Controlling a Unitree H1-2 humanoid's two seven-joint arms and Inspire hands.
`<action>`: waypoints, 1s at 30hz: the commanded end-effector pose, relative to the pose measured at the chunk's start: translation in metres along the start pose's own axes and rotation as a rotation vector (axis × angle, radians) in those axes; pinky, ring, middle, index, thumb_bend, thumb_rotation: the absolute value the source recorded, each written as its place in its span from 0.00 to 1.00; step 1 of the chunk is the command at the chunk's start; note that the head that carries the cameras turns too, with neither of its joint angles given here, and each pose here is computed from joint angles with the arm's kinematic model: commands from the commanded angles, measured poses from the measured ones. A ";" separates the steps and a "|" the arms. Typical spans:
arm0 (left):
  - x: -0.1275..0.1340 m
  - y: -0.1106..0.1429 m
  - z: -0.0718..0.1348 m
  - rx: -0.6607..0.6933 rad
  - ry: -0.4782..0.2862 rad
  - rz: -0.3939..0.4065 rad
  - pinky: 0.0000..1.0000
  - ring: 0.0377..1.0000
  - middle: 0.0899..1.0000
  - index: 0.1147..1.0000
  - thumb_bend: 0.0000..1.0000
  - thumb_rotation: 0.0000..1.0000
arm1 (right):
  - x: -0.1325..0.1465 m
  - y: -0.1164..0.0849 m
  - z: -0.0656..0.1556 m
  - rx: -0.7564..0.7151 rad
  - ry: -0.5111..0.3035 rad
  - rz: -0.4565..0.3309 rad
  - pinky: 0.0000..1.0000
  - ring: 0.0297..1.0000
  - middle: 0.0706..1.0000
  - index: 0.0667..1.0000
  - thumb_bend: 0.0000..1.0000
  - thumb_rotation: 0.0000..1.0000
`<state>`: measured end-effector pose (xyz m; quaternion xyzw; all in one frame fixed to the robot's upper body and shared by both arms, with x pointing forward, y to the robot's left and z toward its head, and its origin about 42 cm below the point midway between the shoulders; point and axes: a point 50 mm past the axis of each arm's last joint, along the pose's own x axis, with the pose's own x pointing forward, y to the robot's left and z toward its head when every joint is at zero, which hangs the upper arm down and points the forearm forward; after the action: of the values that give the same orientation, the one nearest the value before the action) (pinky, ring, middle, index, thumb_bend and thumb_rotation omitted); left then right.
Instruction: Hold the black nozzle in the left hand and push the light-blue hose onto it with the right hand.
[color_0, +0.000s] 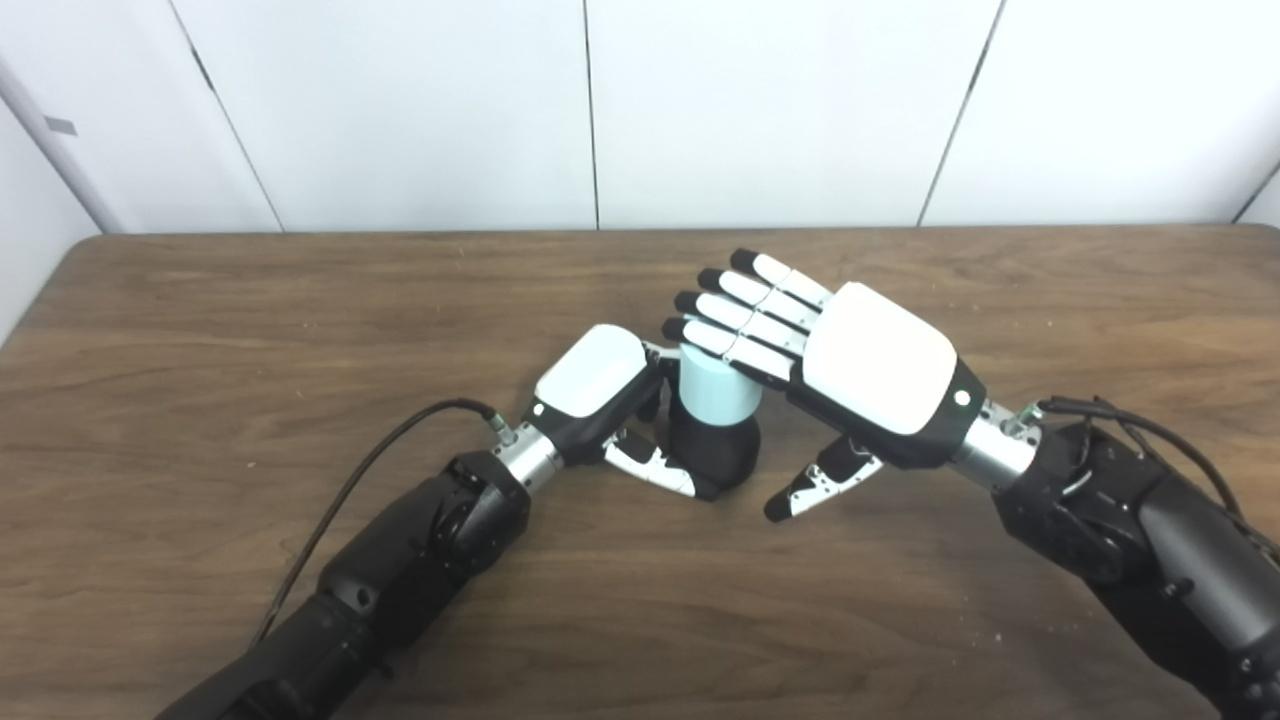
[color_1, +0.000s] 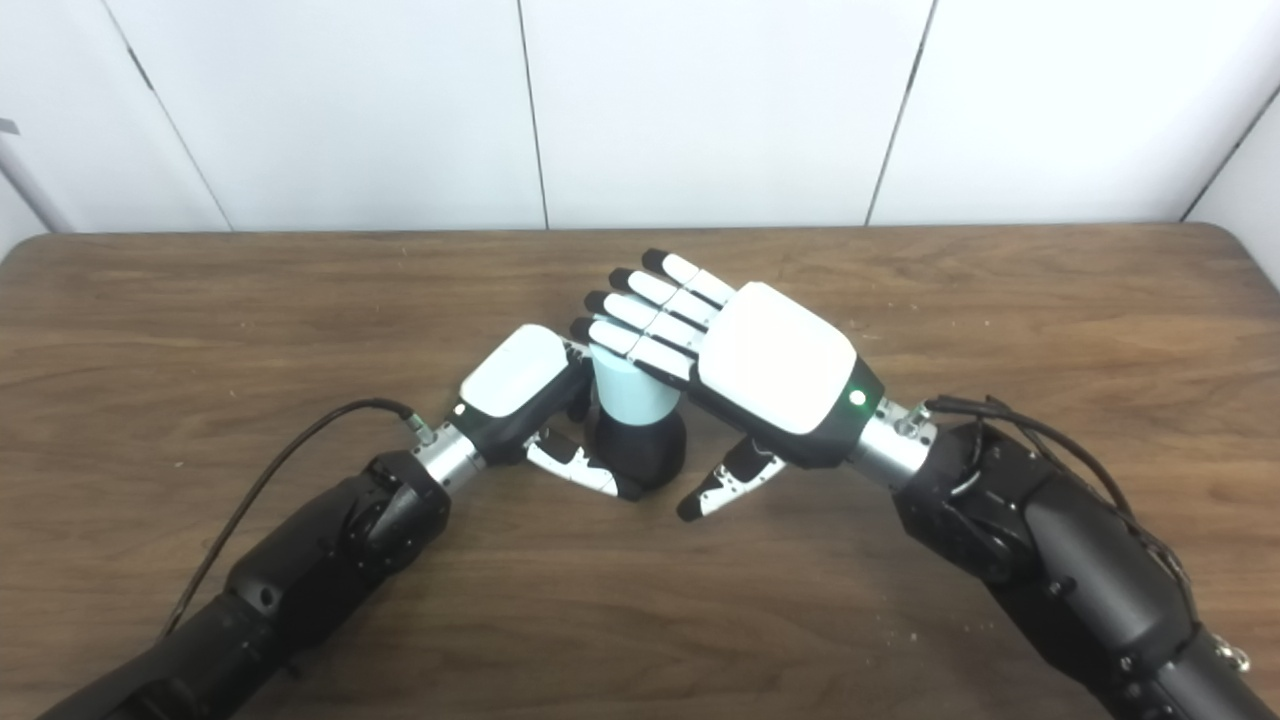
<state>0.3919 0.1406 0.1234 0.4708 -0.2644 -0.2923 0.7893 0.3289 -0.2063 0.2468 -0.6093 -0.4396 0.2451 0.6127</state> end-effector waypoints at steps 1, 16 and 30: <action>-0.063 -0.076 -0.010 -0.023 0.119 -0.364 0.30 0.32 0.32 0.32 0.63 0.44 | -0.025 0.038 0.007 -0.008 -0.058 0.277 0.99 0.97 0.94 0.90 0.76 0.38; -0.061 -0.073 -0.011 -0.016 0.120 -0.366 0.30 0.33 0.32 0.33 0.63 0.44 | -0.029 0.044 -0.001 0.204 0.034 0.318 1.00 1.00 0.99 0.97 0.75 0.38; -0.062 -0.070 -0.012 -0.009 0.121 -0.361 0.27 0.29 0.29 0.30 0.63 0.43 | -0.034 0.052 -0.010 0.455 0.040 0.267 1.00 1.00 1.00 1.00 0.80 0.37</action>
<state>0.3921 0.1423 0.1236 0.4715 -0.2637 -0.2915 0.7894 0.3426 -0.2231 0.2326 -0.4765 -0.3695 0.3102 0.7350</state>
